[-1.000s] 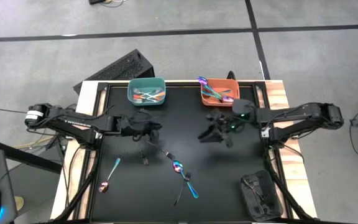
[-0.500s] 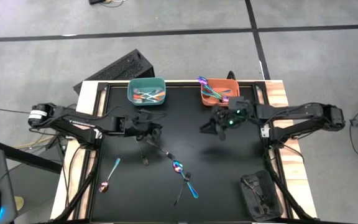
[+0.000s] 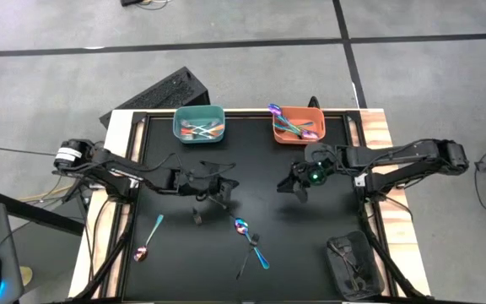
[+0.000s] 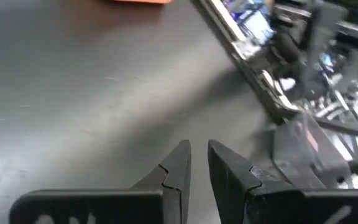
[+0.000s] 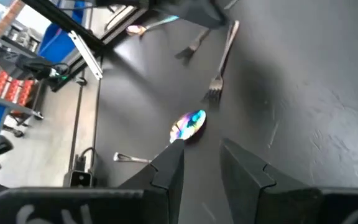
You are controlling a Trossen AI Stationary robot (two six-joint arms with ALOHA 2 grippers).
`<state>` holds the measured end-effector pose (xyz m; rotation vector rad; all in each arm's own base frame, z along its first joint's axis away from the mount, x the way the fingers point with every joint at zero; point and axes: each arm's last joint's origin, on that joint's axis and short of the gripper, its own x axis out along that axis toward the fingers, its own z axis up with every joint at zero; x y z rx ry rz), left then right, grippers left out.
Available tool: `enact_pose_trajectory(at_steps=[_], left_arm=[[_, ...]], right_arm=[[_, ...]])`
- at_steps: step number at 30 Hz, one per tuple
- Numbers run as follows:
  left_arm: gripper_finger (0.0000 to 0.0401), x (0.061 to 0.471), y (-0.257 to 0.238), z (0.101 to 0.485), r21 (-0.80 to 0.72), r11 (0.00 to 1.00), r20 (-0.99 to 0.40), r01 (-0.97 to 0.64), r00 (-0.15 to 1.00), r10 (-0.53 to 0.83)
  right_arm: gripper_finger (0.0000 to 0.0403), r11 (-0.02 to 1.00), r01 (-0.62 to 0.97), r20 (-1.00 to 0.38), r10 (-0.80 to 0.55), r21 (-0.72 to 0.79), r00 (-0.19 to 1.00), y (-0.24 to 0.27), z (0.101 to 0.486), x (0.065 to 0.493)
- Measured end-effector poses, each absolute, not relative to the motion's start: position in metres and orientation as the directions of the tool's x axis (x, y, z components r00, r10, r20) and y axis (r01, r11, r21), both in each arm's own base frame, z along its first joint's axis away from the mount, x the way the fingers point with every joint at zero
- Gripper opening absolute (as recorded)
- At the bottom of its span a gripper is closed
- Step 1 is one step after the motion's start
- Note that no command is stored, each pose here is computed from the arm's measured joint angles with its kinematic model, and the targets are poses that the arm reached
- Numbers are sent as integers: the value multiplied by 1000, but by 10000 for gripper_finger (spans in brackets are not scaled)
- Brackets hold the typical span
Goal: Sort silverware by color (type)
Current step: Put the purple spoon into the orange bin
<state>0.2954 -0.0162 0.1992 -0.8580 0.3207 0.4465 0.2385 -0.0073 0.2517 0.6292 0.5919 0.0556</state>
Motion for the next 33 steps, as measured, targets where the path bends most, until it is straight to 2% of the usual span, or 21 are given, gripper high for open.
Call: enact_pose_trajectory(at_steps=[9, 14, 18, 24, 28, 33], left_arm=[[43, 301, -27, 215, -605, 679, -405, -416, 895, 187], [49, 302, -37, 217, -515, 800, -411, -307, 908, 84], [73, 297, -51, 213, -466, 844, -461, -265, 887, 25], [108, 287, -73, 202, -348, 916, -563, -201, 826, -33], [114, 282, -76, 196, -258, 951, -619, -171, 785, -27], [111, 281, -73, 193, -227, 951, -645, -208, 764, 13]], right_arm=[[120, 745, 232, -539, 197, 625, 819, -4, 249, 237], [120, 710, 384, -609, 79, 590, 790, 3, 243, 234], [120, 641, 524, -683, 1, 561, 730, 10, 232, 233], [120, 552, 574, -710, 48, 605, 702, 35, 215, 247], [120, 496, 555, -682, 110, 668, 723, 60, 202, 263], [120, 502, 567, -706, 135, 653, 695, 90, 193, 293]])
